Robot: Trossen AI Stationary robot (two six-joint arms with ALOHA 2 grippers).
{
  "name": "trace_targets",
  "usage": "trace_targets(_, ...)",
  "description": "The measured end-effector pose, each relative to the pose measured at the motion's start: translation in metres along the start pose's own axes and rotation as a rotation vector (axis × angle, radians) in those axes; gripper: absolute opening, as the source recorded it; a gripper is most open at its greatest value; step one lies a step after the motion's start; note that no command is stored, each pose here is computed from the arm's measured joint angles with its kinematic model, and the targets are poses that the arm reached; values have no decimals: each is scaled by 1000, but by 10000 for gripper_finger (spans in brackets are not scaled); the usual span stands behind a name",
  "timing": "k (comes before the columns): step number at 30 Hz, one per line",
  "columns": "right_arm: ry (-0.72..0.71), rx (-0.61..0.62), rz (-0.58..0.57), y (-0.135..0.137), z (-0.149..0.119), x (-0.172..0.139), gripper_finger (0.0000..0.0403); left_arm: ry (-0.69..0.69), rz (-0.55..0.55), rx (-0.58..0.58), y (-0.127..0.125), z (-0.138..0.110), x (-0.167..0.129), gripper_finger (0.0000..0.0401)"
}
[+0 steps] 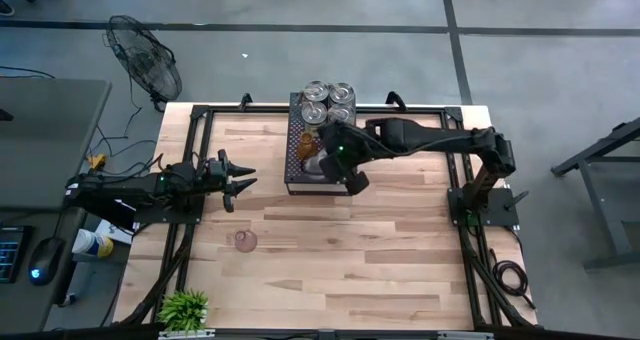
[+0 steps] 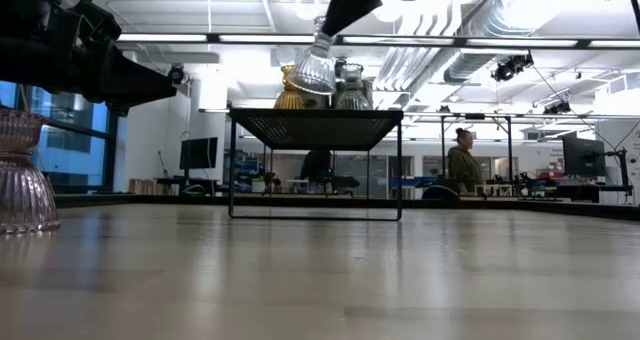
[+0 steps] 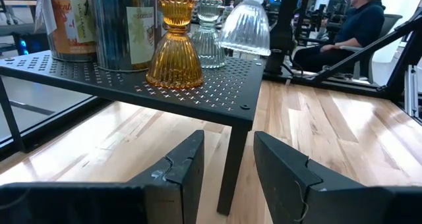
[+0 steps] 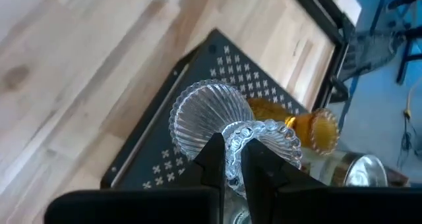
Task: Pick & Place candle stick holders
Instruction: Put the transparent candle holder on the black shelf
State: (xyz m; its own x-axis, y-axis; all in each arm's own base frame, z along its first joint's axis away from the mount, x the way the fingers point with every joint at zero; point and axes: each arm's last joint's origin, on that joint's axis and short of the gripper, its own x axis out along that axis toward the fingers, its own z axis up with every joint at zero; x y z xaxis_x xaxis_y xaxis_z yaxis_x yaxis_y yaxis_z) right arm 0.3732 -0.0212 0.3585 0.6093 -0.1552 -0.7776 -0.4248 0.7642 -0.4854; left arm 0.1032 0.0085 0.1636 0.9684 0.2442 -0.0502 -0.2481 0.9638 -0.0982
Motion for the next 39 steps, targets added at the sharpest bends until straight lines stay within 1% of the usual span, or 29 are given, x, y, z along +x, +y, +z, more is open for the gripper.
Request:
trace_targets(3, -23, -4, 11, -4, -2, 4, 20, -1, 0, 0, 0, 0, 0, 128)
trace_targets(8, 14, 2, 30, -8, -8, 15, 20, 0, 0, 0, 0, 0, 0, 128)
trace_targets(11, 3, -4, 9, -12, -9, 17, 20, 0, -2, 0, 0, 0, 0, 128)
trace_targets(17, 16, 3, 37, -13, -12, 27, 20, 1, -8, 0, 0, 0, 0, 128)
trace_targets(21, 57, -1, 34, -12, -14, 30, 20, 1, -8, 0, 0, 0, 0, 128)
trace_targets(31, 66, 2, 26, -12, -14, 31, 20, 1, -8, 0, 0, 0, 0, 128)
trace_targets(36, 82, 26, 23, -12, -15, 31, 45, 0, -8, 0, 0, 0, 0, 128)
trace_targets(39, 94, 25, 36, -11, -16, 30, 50, 0, -8, 0, 0, 0, 0, 128)
